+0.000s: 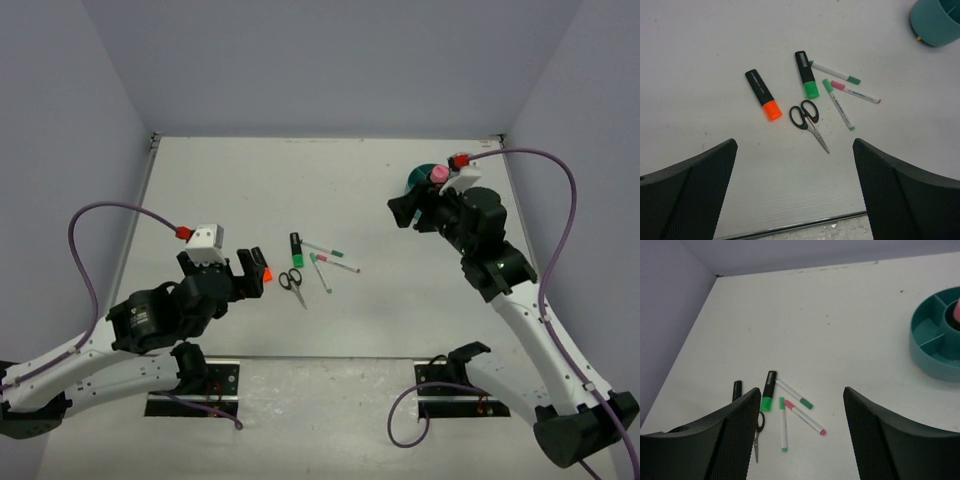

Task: Sort the stationery into containers
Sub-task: Pick up the pen from the center of the board.

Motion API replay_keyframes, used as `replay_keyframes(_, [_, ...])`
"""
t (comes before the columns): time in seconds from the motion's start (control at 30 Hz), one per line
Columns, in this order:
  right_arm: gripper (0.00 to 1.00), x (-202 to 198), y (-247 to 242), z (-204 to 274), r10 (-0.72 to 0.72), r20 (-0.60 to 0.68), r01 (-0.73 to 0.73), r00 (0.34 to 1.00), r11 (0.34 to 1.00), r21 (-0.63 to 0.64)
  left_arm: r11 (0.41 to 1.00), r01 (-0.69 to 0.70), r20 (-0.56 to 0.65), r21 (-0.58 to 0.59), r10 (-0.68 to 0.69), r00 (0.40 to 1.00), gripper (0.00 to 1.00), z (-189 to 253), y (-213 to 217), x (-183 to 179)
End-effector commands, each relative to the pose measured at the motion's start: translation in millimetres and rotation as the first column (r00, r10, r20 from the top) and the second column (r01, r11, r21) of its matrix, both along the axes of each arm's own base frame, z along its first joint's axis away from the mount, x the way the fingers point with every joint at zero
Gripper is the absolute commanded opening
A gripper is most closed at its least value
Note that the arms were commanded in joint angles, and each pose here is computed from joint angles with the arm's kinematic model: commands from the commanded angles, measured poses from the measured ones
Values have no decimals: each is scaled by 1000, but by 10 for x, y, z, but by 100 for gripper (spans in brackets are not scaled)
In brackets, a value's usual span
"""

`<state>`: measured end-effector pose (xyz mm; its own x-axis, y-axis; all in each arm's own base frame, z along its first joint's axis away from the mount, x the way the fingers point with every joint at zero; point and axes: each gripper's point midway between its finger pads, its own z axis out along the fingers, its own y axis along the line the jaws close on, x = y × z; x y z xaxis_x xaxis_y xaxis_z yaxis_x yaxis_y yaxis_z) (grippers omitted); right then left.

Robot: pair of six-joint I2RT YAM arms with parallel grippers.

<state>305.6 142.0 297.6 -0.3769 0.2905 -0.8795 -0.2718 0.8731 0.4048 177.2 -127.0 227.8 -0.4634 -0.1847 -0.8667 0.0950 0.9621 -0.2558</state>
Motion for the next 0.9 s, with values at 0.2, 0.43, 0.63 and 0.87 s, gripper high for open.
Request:
replay_keyframes(0.2, [65, -297, 858, -1115, 231, -375, -321, 898, 926, -200, 987, -136, -15, -81, 135, 991, 100, 87, -26, 107])
replay_keyframes(0.43, [45, -76, 1160, -1798, 222, -497, -476, 839, 742, -472, 991, 94, -8, 90, -93, 996, 100, 249, -197, 44])
replay_keyframes(0.63, [46, 138, 1302, -1954, 267, -506, -541, 820, 650, -534, 978, 16, 14, 208, -19, 1000, 100, 204, 127, 58])
replay_keyframes(0.87, [42, 109, 1330, -2071, 353, -561, -657, 748, 508, -557, 988, 110, 87, 111, -120, 989, 100, 179, -43, 50])
